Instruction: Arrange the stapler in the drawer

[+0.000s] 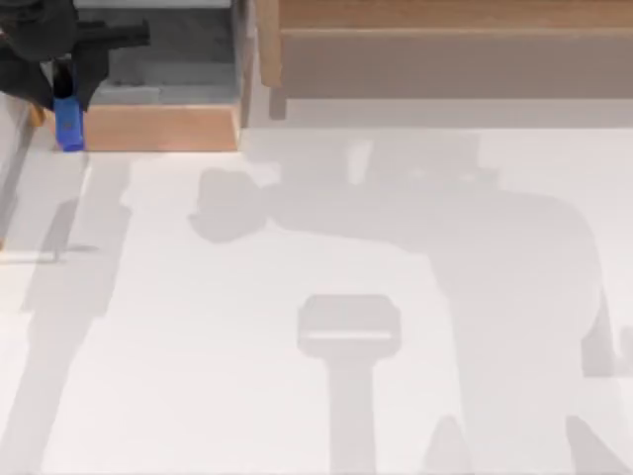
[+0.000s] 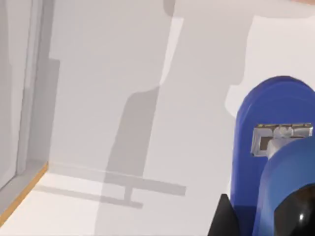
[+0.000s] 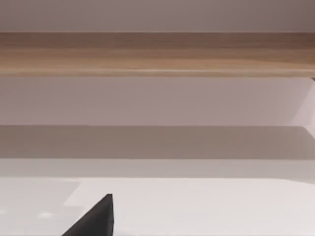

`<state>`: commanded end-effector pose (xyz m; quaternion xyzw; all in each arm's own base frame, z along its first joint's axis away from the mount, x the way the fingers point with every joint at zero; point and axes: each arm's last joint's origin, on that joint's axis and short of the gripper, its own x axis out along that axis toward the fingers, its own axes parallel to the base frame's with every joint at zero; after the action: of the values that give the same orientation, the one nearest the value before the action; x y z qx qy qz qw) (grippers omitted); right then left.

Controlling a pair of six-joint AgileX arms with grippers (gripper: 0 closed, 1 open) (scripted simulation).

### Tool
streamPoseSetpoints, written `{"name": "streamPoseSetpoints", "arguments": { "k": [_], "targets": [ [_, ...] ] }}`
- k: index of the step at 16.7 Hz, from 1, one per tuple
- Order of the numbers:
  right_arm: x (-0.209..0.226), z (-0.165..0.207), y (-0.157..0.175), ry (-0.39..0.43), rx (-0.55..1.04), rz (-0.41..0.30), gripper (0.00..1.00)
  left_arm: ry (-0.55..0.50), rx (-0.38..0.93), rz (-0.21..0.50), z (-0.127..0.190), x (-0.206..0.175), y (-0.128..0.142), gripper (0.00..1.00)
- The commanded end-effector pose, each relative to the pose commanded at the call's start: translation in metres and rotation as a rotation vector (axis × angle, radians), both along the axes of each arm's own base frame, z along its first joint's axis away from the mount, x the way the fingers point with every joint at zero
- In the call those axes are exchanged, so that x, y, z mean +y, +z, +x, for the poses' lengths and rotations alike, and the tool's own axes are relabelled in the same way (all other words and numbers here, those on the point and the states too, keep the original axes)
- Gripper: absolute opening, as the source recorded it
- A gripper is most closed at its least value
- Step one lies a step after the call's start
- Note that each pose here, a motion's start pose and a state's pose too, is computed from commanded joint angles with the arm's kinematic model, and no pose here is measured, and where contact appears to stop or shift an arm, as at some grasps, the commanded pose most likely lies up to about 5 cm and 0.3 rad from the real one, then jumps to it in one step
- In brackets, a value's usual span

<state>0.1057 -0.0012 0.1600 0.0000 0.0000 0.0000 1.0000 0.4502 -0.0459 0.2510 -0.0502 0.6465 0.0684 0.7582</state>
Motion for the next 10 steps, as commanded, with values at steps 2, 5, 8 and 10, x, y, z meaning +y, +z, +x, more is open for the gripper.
{"name": "streamPoseSetpoints", "arguments": {
  "k": [2, 5, 8, 10],
  "targets": [
    [0.000, 0.000, 0.000, 0.000, 0.000, 0.000, 1.00, 0.027, -0.031, 0.023, 0.011, 0.057, 0.012, 0.00],
    [0.000, 0.000, 0.000, 0.000, 0.000, 0.000, 1.00, 0.052, -0.054, 0.053, 0.019, 0.135, 0.014, 0.00],
    [0.000, 0.000, 0.000, 0.000, 0.000, 0.000, 1.00, 0.026, -0.025, 0.056, 0.026, 0.191, -0.011, 0.00],
    [0.000, 0.000, 0.000, 0.000, 0.000, 0.000, 1.00, -0.025, 0.022, 0.036, 0.031, 0.211, -0.039, 0.00]
  ]
}}
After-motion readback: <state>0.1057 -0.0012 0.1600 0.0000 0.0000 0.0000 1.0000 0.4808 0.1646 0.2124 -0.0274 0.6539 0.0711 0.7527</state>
